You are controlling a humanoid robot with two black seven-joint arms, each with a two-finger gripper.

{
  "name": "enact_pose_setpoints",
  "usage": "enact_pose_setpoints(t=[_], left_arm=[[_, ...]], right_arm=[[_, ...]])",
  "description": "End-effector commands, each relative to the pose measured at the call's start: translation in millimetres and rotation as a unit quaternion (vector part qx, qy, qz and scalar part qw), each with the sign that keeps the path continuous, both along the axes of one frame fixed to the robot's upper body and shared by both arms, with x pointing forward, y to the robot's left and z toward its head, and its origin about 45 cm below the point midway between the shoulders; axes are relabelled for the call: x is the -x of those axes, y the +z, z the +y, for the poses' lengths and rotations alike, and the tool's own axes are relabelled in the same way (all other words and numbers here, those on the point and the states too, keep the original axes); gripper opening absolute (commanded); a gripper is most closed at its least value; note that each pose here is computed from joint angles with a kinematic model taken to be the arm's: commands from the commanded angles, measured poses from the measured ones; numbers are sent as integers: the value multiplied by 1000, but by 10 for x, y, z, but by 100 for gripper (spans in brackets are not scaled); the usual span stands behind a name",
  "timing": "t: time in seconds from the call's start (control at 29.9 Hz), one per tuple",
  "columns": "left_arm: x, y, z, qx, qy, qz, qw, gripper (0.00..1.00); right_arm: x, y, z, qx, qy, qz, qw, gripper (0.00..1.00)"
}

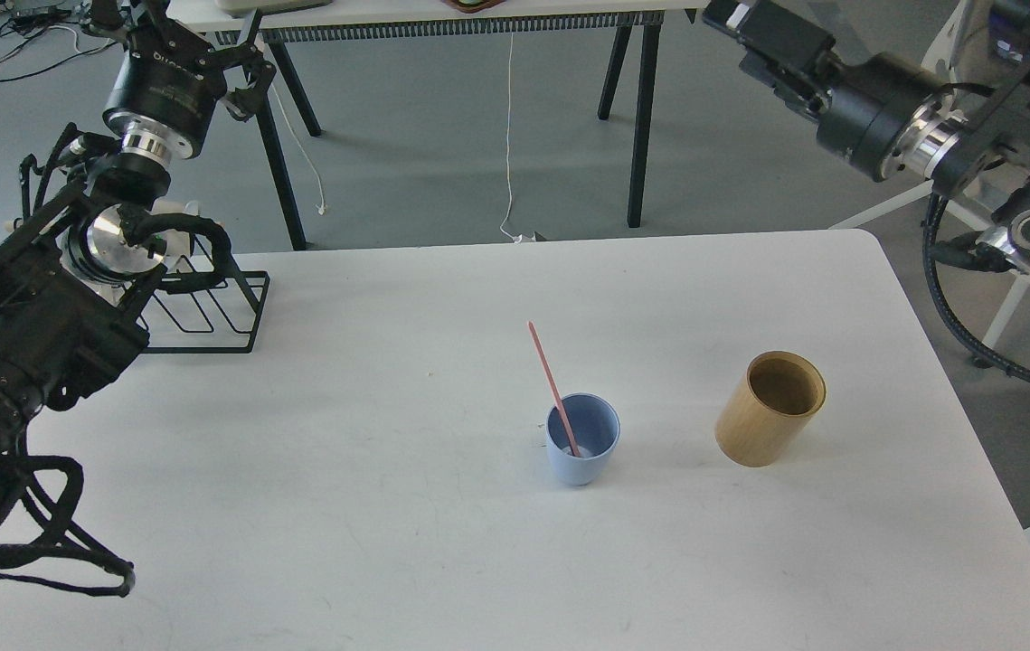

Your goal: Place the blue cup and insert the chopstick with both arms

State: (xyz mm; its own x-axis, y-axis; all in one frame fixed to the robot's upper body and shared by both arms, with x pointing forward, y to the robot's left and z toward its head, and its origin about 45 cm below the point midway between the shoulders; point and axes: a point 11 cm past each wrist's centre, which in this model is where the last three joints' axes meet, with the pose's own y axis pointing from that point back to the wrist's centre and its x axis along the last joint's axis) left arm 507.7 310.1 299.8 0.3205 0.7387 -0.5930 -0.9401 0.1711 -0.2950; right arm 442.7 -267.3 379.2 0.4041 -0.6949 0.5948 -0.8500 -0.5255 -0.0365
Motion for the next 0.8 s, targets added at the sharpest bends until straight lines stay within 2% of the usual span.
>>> enact_pose_setpoints(t=[0.0,0.17,0.37,0.6,0.77], left_arm=[[0,-24,-48,3,-4,2,1000,100],[-9,-74,8,-2,6,11,1000,100],[-14,-90,57,-2,14,14,1000,100],[-13,-109,54,24,19,16,999,100],[-11,-114,43,28,20,15,999,100]], right_arm=[[-150,-19,-232,-118,-34,35,992,99],[-326,-166,-629,-305,-97,77,944,99],[-450,-490,-975,-495,-144,98,851,99],[-495,-705,-948,-604,-125,125,777,99],[-518,-633,-898,-609,-111,124,776,99]])
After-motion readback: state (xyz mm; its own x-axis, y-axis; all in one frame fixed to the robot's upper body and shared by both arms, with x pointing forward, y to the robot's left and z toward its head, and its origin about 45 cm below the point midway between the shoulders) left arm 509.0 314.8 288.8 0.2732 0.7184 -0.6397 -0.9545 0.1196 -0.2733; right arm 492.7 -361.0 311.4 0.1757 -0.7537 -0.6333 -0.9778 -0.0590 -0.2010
